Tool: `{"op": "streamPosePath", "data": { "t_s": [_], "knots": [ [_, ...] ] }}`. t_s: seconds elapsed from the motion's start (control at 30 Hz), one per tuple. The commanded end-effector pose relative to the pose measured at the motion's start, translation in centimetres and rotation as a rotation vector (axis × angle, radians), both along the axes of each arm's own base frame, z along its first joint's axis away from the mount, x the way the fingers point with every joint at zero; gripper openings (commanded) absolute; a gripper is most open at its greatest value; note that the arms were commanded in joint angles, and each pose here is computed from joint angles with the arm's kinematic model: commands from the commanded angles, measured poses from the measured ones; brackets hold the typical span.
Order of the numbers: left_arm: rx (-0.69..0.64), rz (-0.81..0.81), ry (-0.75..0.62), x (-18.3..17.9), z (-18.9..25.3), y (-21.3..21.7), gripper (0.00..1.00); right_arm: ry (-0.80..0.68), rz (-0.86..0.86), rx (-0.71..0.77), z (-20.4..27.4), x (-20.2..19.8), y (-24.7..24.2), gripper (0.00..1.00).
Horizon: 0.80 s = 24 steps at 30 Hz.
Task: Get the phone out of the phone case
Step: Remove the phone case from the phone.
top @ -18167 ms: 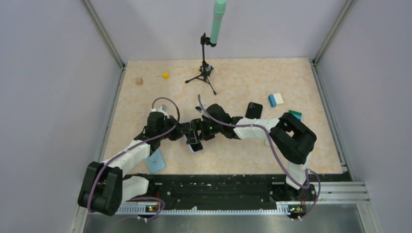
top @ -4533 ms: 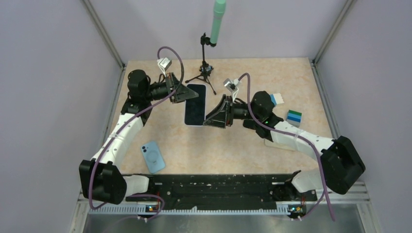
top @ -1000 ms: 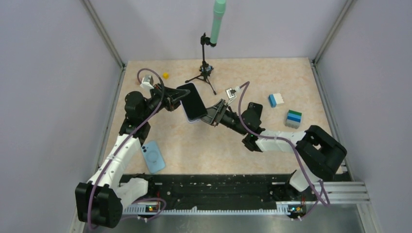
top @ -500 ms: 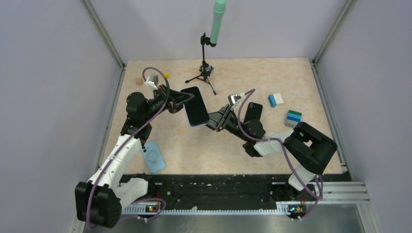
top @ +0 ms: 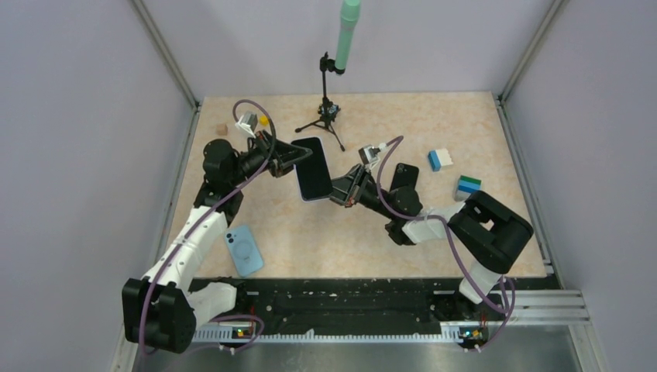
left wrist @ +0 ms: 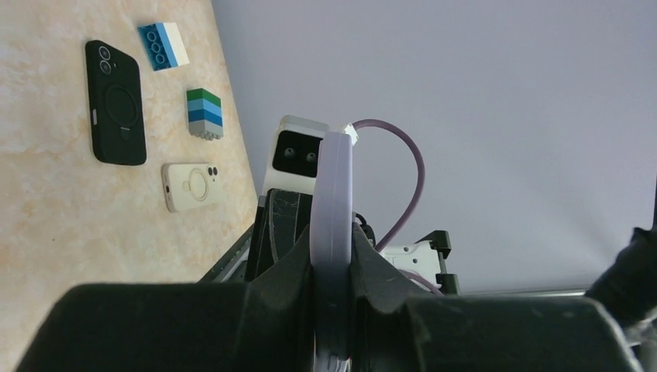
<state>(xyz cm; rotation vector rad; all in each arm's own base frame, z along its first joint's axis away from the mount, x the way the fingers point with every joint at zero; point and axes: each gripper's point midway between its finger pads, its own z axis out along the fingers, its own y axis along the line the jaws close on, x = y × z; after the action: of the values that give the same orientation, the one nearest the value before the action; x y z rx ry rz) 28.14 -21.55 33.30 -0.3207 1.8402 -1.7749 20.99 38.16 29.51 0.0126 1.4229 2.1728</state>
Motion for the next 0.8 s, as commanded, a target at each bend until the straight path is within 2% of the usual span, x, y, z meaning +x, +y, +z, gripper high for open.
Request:
{"op": "streamPosePath", "data": {
  "t_s": [0.0,0.1,0.2,0.27,0.33,0.43,0.5,0.6,0.7,0.77],
  "knots": [
    [0.007,-0.064,-0.086,-1.5,2.4,-0.5,0.11,-0.063,0.014,0.092,3.5,-0.5,-0.7,0.00],
    [0.075,-0.013,-0.078,-1.0,1.5,-0.1,0.34,-0.066,-0.001,0.112,4.4,-0.5,-1.2,0.00],
    [0.246,0.124,0.035,0.0,-1.6,1.7,0.61,-0.057,-0.027,0.116,4.8,-0.2,-1.5,0.00],
    [0.354,0.250,0.073,0.7,-3.1,3.7,0.72,-0.042,-0.058,0.106,4.5,0.4,-1.7,0.00],
    [0.416,0.337,0.083,0.8,-3.9,5.4,0.78,-0.020,-0.099,0.082,3.4,1.1,-1.8,0.00],
    [0.476,0.406,0.032,-0.3,-3.9,7.0,0.79,-0.017,-0.156,0.075,2.5,1.8,-2.4,0.00],
    [0.494,0.444,0.044,-1.4,-4.3,7.9,0.79,-0.016,-0.188,0.057,1.9,2.2,-2.5,0.00],
    [0.423,0.448,0.027,-3.0,-4.6,7.8,0.74,-0.021,-0.221,0.022,1.1,2.8,-2.3,0.00],
    [0.308,0.355,-0.027,-4.4,-4.0,6.0,0.65,-0.027,-0.237,-0.010,0.6,3.2,-1.9,0.00],
    [0.291,0.303,-0.019,-5.1,-4.2,5.3,0.62,-0.024,-0.242,-0.022,0.4,3.3,-1.7,0.00]
  ]
}}
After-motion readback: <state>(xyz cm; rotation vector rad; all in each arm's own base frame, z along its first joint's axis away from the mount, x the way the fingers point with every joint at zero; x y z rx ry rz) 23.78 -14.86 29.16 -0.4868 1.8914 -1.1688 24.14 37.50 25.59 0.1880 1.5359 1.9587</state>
